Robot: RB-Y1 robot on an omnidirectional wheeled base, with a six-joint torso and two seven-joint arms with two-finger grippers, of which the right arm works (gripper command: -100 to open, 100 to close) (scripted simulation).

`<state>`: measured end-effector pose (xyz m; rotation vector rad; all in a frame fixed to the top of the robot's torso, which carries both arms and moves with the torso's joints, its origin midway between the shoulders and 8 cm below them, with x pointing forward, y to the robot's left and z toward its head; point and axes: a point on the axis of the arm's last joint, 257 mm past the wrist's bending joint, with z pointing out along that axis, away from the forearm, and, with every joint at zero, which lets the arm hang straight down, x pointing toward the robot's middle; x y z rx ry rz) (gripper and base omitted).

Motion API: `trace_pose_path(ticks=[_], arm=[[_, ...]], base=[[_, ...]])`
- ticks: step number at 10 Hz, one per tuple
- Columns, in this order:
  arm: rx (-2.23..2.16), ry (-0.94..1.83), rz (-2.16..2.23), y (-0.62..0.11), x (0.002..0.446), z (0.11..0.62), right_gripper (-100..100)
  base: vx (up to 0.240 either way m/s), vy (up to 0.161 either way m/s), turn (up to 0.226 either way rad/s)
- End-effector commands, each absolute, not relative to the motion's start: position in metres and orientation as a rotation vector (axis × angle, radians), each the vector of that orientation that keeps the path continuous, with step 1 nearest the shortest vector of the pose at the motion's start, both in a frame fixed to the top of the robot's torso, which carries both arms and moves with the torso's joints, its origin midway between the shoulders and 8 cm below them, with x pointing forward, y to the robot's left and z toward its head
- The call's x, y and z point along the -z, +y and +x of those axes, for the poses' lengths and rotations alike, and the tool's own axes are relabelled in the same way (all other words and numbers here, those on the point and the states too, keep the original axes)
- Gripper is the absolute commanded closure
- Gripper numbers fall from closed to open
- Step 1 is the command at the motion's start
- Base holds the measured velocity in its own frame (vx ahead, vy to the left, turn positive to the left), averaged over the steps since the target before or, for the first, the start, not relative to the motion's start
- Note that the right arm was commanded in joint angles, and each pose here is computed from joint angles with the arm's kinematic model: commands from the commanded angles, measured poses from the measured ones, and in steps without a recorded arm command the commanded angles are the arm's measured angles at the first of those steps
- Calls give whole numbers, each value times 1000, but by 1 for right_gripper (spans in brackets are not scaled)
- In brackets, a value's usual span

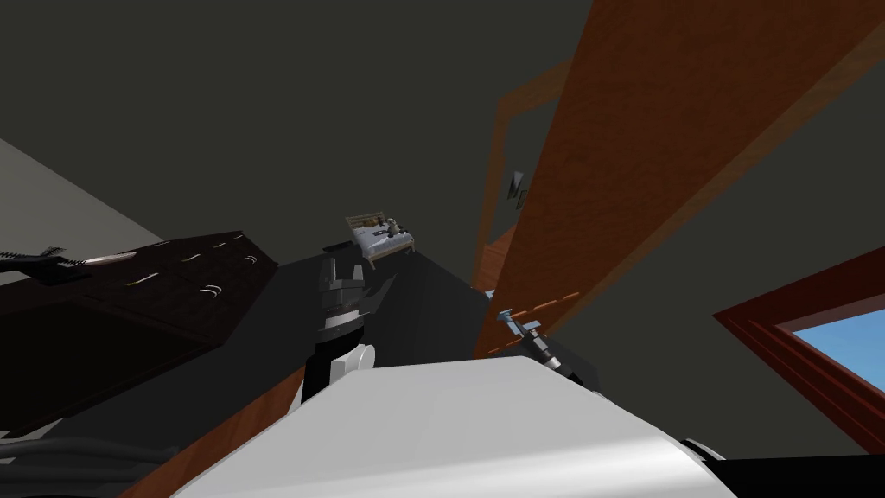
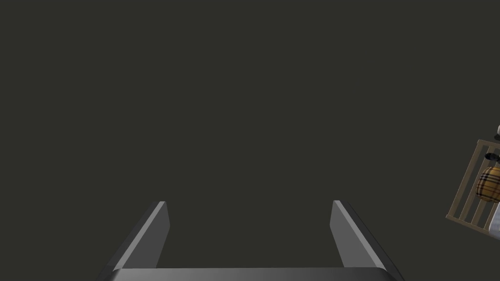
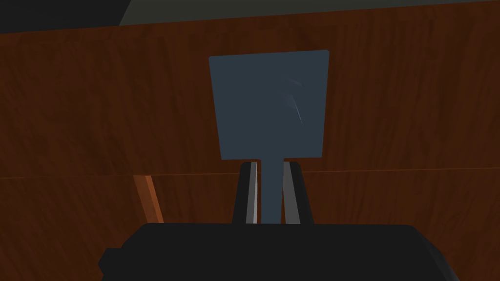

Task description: Pull the door open

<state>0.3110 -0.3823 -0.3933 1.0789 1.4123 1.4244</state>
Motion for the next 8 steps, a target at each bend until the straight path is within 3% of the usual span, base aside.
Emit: trace_pose_path(ticks=[1, 8], arm=[[-1435, 1416, 1077, -377, 394, 309, 100], [-1444, 1429, 1066, -377, 393, 301, 100]], base=[[1, 10, 6], [-1, 0, -5]])
